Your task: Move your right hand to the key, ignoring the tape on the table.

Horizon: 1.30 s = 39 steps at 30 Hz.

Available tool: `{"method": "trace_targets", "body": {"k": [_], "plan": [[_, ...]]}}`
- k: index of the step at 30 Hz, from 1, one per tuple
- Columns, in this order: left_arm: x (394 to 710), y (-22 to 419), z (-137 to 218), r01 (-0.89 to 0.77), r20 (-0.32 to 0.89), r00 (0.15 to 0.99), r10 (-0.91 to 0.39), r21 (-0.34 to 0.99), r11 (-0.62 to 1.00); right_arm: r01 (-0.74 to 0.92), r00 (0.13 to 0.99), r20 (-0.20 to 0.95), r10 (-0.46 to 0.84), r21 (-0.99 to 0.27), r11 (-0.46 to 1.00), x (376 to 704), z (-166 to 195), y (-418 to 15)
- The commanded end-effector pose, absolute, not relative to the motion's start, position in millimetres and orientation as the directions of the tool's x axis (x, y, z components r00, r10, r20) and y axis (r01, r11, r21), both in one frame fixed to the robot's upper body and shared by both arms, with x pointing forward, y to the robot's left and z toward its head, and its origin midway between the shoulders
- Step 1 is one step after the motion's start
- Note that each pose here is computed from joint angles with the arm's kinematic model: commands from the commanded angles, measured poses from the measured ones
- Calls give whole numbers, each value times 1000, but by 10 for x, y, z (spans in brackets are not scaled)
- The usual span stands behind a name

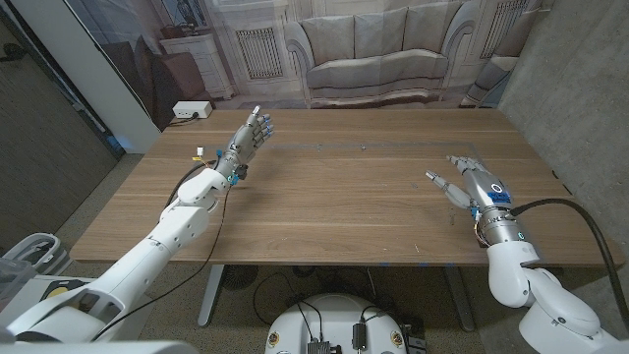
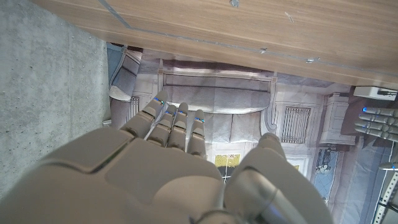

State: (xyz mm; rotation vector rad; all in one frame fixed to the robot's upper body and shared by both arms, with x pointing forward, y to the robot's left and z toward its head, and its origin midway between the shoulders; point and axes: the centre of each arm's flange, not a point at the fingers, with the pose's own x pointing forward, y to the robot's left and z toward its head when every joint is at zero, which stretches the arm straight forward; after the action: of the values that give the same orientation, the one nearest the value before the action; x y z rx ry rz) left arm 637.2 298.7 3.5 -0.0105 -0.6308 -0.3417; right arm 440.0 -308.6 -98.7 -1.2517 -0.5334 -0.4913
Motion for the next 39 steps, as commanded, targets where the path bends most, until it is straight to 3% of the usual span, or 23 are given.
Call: {"method": "trace_targets", "body": {"k": [1,39], "plan": [[6361,3006,52,311,579,756,-305,93,946,582,811,580,-80,-784,217,4457,-1110,-3090],[6284,2981,66,305,596,746,-297,90,948,475,880,459,-124,-855,208,4773,-1378,-3136]]}}
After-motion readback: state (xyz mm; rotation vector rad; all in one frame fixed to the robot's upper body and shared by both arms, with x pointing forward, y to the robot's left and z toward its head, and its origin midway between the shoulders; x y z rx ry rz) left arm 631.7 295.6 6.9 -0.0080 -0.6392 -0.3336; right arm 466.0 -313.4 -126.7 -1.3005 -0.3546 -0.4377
